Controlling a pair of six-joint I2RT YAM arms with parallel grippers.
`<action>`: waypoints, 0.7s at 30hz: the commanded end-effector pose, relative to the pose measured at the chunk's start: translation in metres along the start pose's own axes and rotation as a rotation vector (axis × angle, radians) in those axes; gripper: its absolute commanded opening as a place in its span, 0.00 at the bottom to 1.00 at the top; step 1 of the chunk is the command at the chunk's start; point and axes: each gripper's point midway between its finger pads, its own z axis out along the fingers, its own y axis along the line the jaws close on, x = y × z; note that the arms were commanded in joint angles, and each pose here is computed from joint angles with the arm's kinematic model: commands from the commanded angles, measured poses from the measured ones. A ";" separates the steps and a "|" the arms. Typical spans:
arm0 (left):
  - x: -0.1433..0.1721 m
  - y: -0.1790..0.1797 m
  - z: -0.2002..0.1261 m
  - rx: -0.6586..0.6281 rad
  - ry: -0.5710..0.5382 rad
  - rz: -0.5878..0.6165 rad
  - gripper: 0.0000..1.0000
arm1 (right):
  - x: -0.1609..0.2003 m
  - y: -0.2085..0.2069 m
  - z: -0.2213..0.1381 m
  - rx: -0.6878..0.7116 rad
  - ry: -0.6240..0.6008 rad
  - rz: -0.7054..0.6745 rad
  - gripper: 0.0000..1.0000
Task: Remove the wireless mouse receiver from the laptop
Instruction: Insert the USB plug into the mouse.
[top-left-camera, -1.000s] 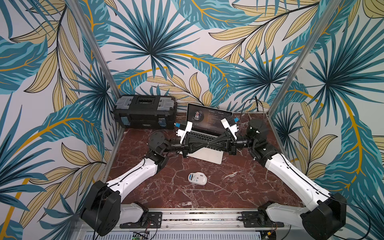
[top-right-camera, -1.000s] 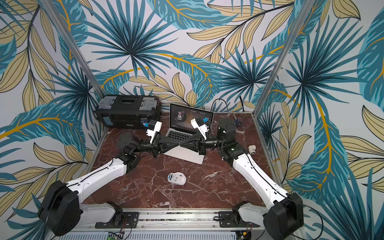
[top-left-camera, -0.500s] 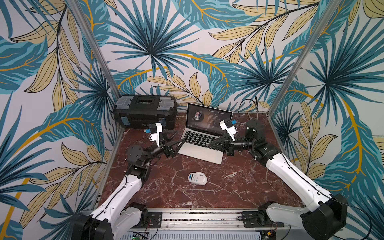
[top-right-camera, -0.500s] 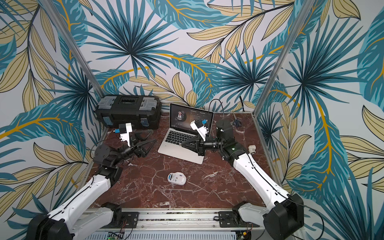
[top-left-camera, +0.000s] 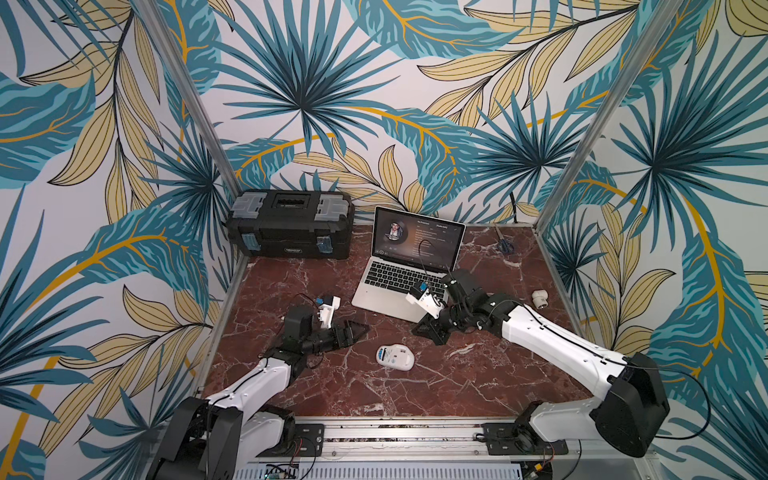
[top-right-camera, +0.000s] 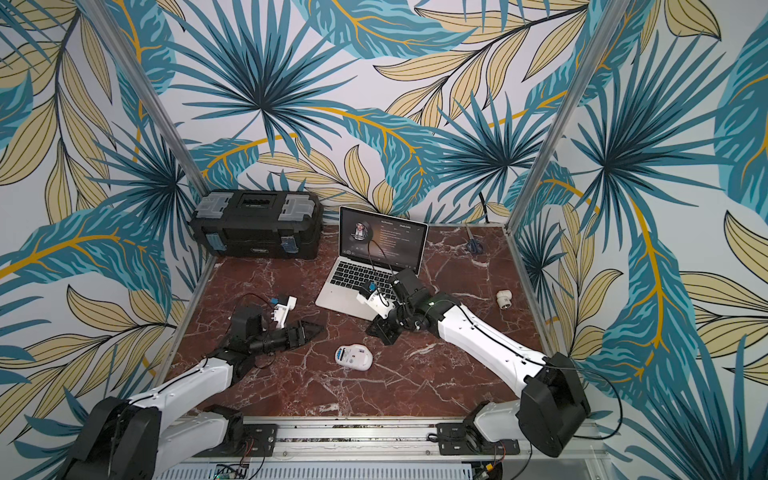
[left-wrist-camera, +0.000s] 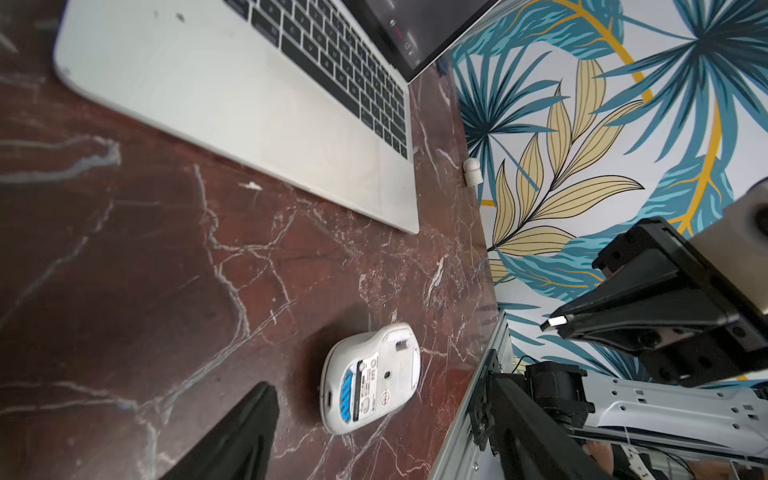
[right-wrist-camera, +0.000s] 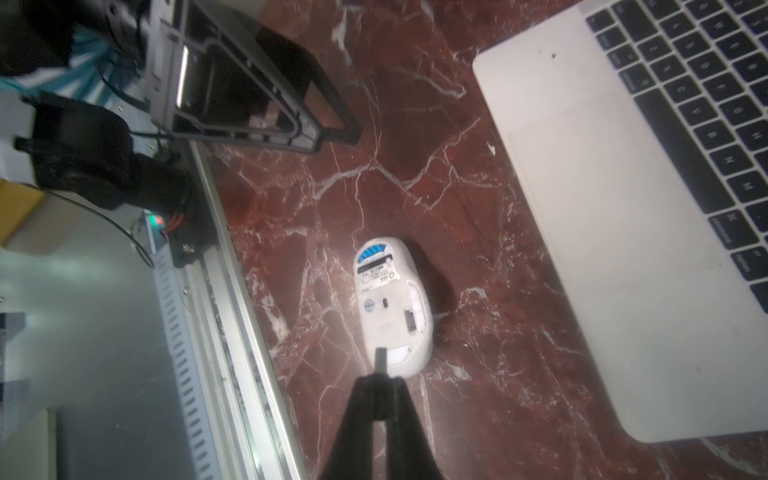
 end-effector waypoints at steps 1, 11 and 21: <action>0.022 0.016 0.003 -0.008 0.072 -0.080 0.84 | 0.034 -0.004 0.011 0.078 0.198 -0.097 0.00; 0.040 0.037 0.015 -0.025 0.164 -0.126 0.77 | 0.029 0.000 0.052 0.113 0.379 -0.294 0.00; 0.057 0.052 0.020 -0.025 0.215 -0.143 0.70 | 0.023 -0.009 0.070 0.147 0.424 -0.360 0.00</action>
